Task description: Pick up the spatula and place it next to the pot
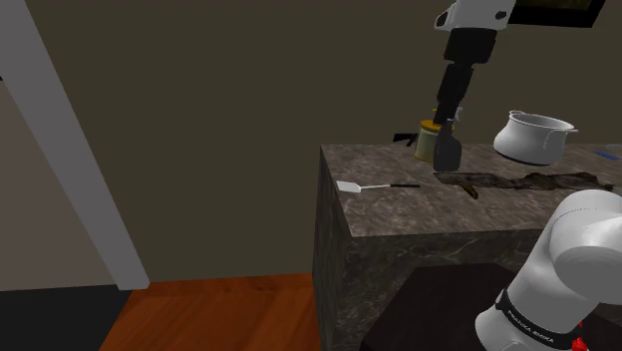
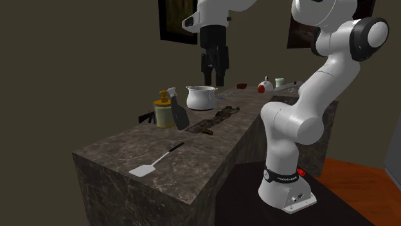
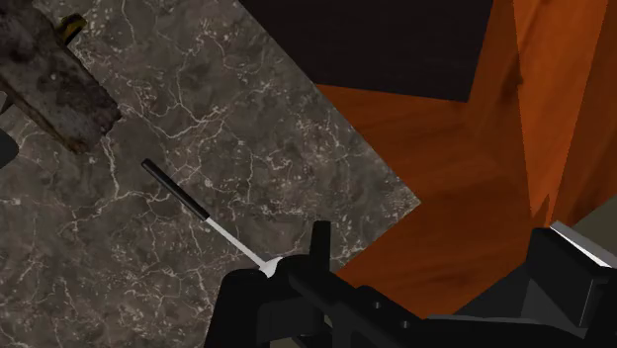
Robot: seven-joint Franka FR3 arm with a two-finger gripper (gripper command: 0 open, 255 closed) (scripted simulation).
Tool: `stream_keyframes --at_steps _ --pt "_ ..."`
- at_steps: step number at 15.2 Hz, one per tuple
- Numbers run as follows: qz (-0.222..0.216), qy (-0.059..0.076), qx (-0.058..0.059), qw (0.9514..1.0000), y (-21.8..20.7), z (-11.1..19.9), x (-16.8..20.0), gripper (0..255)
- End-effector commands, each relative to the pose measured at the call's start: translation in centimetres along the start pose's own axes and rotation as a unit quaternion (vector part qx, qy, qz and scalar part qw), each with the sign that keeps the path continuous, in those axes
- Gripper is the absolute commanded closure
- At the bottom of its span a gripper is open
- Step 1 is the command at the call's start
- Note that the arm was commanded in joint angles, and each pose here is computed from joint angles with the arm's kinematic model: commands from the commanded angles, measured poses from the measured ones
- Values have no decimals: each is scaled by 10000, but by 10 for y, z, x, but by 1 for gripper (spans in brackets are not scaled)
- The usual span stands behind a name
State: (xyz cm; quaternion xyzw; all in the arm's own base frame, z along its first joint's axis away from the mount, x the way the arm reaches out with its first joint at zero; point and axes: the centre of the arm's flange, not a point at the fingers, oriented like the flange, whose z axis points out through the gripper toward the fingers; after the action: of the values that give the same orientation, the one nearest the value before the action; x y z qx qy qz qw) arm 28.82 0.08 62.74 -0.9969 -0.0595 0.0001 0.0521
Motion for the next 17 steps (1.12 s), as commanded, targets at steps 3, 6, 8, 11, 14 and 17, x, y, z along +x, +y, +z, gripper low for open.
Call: stream_keyframes --at_steps 3,6,8,11,14,17 --pt "-294 -43 -48 9995 15 19 9 0" --pt "-736 -107 -121 9972 37 47 24 0" --pt "-1029 -149 -169 9944 52 66 35 0" --pt "-1467 -213 -242 9887 72 94 52 0" --pt "-1902 -276 -313 9809 91 122 71 0" --pt "-2333 -338 -384 9711 109 150 91 0"
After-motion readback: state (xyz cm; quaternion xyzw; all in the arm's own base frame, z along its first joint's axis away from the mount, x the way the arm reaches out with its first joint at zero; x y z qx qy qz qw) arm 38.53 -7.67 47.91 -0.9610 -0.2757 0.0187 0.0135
